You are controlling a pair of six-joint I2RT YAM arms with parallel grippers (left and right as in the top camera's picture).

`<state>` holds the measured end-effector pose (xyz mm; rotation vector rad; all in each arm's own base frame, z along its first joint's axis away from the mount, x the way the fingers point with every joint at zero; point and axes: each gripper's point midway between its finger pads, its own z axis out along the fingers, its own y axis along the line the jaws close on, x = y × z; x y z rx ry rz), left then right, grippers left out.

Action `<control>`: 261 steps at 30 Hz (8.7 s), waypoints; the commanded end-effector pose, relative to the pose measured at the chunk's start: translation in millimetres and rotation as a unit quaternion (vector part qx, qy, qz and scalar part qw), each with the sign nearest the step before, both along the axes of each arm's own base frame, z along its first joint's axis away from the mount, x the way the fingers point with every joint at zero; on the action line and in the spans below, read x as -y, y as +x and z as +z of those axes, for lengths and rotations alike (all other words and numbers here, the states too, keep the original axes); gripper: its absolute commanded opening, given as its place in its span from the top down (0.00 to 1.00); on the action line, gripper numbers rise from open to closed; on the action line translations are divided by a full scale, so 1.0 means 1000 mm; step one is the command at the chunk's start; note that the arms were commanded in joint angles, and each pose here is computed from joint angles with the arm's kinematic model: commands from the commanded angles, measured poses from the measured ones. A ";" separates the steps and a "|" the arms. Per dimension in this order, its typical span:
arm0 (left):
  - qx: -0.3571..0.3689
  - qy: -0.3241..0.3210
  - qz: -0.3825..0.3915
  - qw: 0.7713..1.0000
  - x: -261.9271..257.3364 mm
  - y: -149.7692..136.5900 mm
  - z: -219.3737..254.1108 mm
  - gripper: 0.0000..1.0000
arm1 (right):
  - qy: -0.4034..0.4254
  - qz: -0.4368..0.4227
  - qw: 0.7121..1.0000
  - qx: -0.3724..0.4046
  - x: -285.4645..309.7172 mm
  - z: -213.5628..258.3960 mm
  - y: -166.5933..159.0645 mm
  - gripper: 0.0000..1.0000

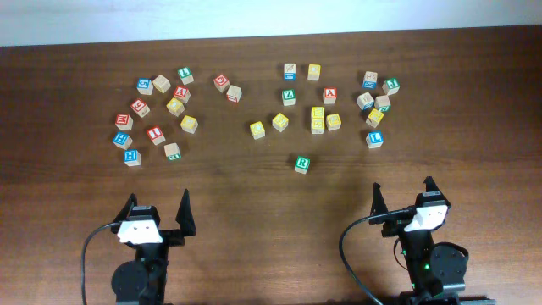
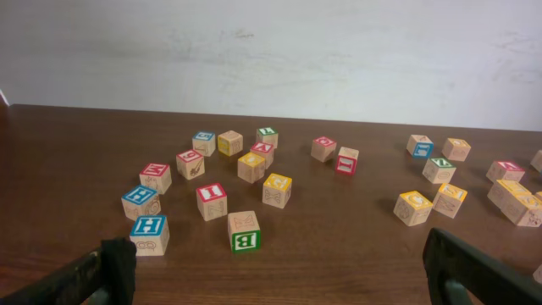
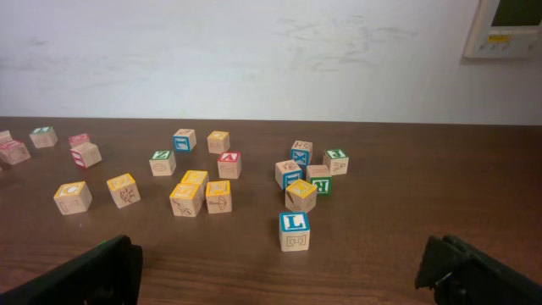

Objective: Spell out ICRA

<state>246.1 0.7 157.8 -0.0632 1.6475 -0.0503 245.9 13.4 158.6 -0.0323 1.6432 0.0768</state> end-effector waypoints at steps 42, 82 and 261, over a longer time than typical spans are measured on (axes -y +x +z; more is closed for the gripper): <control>-0.001 0.008 0.007 1.000 -0.003 0.000 -0.002 0.01 | 0.004 -0.001 1.000 -0.002 0.001 -0.002 0.000 0.02; 0.064 0.072 -0.407 0.908 0.127 -0.040 0.235 0.01 | 0.004 -0.001 1.000 -0.002 0.001 -0.002 0.000 0.02; -0.712 0.016 -0.073 0.698 0.194 0.113 -0.098 0.41 | 0.004 -0.001 1.000 -0.002 0.001 -0.002 0.000 0.02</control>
